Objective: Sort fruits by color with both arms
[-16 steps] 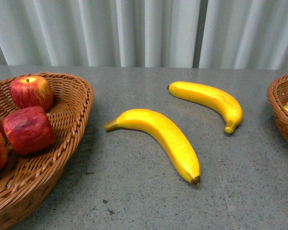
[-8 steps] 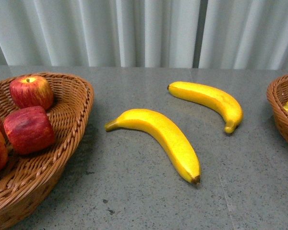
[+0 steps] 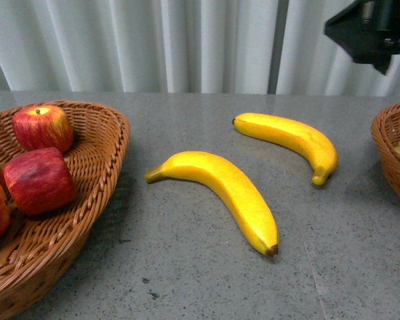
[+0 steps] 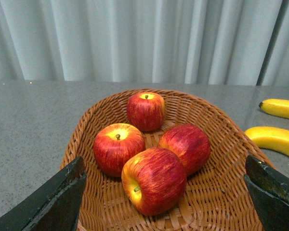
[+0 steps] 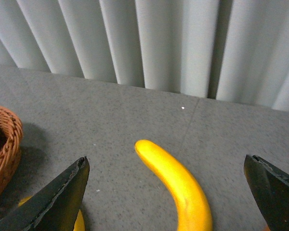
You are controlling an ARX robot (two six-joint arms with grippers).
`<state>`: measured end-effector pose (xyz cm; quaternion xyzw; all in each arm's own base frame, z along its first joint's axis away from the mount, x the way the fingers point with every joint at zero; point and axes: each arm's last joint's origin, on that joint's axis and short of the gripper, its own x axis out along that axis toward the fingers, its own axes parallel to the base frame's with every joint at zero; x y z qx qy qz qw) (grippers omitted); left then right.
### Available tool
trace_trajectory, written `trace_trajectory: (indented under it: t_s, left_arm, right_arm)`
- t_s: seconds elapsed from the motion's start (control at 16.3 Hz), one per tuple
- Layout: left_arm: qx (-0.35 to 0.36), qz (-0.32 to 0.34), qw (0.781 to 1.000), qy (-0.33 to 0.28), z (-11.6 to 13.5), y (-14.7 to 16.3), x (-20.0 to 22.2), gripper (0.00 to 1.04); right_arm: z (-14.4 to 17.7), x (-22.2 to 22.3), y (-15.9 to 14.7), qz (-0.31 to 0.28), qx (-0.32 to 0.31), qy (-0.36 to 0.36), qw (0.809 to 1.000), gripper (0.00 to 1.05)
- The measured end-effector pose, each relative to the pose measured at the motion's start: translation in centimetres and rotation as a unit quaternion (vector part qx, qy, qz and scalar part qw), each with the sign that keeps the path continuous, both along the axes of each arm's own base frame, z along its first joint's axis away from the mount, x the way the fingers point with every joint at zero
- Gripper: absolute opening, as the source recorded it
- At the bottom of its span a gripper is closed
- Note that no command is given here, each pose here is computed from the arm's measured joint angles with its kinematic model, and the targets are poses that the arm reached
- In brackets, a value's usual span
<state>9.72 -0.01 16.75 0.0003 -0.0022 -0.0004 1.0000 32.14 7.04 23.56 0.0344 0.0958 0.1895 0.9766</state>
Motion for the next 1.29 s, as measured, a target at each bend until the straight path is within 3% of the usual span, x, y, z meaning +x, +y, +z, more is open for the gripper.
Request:
trace_trajectory:
  t_s: [0.12, 0.31, 0.8, 0.92, 1.29]
  left_arm:
    - [0.000, 0.000, 1.000, 0.000, 0.0, 0.0, 0.0, 0.98]
    - [0.000, 0.000, 1.000, 0.000, 0.0, 0.0, 0.0, 0.98]
    - [0.000, 0.000, 1.000, 0.000, 0.0, 0.0, 0.0, 0.98]
    - [0.000, 0.000, 1.000, 0.000, 0.0, 0.0, 0.0, 0.98]
    - [0.000, 0.000, 1.000, 0.000, 0.0, 0.0, 0.0, 0.98]
  right_arm:
    - [1.2, 2.3, 2.4, 0.031, -0.029, 0.014, 0.999, 0.98]
    - [1.9, 1.6, 4.6, 0.095, -0.086, 0.051, 0.990, 0.98]
    - [-3.7, -0.6, 6.1, 0.148, -0.216, 0.171, 0.950, 0.98]
    - [-4.6, -0.6, 7.0, 0.163, -0.226, 0.199, 0.940, 0.98]
    - [-3.8, 1.2, 9.9, 0.169, -0.225, 0.221, 0.934, 0.98]
